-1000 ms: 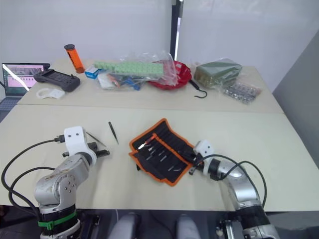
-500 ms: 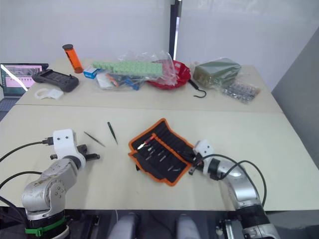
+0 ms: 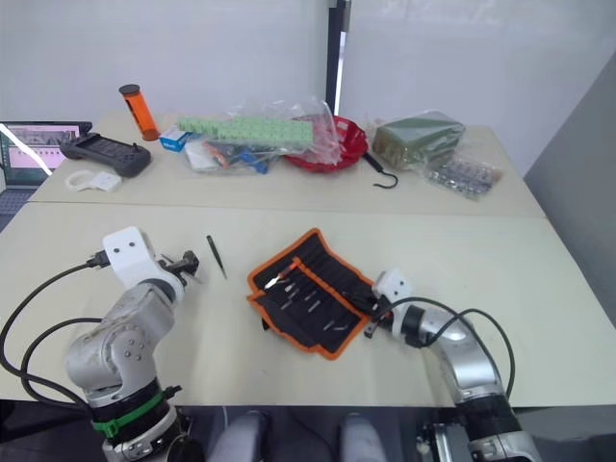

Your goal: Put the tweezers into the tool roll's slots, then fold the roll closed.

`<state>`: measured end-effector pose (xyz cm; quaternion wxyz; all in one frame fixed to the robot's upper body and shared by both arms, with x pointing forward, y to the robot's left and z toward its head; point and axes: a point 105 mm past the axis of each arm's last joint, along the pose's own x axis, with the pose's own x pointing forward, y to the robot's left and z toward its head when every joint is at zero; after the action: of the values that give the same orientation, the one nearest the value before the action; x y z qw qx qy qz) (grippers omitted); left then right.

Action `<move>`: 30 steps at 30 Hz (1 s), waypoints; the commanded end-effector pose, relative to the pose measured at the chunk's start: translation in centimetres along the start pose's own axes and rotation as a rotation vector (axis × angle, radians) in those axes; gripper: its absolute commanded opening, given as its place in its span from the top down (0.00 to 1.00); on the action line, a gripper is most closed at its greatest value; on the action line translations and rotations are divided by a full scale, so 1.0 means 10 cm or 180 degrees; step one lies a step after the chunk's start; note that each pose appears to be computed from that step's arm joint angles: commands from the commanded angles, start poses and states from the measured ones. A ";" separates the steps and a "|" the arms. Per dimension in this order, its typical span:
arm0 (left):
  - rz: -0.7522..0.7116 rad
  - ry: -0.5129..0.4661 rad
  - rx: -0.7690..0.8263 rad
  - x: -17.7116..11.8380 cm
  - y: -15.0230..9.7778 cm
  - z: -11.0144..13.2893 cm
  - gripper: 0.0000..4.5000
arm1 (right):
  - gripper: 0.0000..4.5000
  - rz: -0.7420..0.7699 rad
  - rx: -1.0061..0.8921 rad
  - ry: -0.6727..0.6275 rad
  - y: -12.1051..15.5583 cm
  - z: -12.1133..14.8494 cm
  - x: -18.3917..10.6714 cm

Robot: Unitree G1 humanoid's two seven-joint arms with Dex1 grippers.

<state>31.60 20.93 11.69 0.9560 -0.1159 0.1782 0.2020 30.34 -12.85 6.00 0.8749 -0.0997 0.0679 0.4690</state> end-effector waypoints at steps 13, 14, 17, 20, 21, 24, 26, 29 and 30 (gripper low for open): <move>0.0359 0.0254 0.0288 0.03 -0.16 -0.09 0.00 | 1.00 0.0085 0.0109 0.0337 0.09 -0.21 -0.03; 0.0381 0.0294 0.0304 0.04 -0.15 -0.12 0.00 | 1.00 0.0081 0.0106 0.0339 0.09 -0.21 -0.03; 0.0363 0.0511 0.0237 0.07 -0.17 -0.24 0.06 | 1.00 0.0077 0.0100 0.0342 0.09 -0.20 -0.03; 0.0321 0.0614 0.0234 0.09 -0.22 -0.29 0.26 | 1.00 0.0082 0.0094 0.0345 0.09 -0.20 -0.03; 0.0320 0.0613 0.0244 0.09 -0.22 -0.29 0.33 | 1.00 0.0085 0.0092 0.0345 0.09 -0.20 -0.03; 0.0339 0.0614 0.0220 0.09 -0.22 -0.28 0.55 | 1.00 0.0090 0.0084 0.0348 0.09 -0.20 -0.02; 0.0371 0.0613 0.0217 0.09 -0.18 -0.28 0.70 | 1.00 0.0094 0.0083 0.0350 0.10 -0.20 -0.02; 0.0566 0.0475 0.0363 0.11 0.03 -0.19 0.92 | 1.00 0.0102 0.0084 0.0352 0.10 -0.20 -0.01; 0.0617 0.0413 0.0425 0.12 0.13 -0.15 0.99 | 1.00 0.0106 0.0086 0.0351 0.10 -0.20 -0.01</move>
<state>32.18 20.71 9.81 0.9279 -0.0616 0.2624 0.2575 30.23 -12.82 6.19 0.8733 -0.1096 0.0757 0.4687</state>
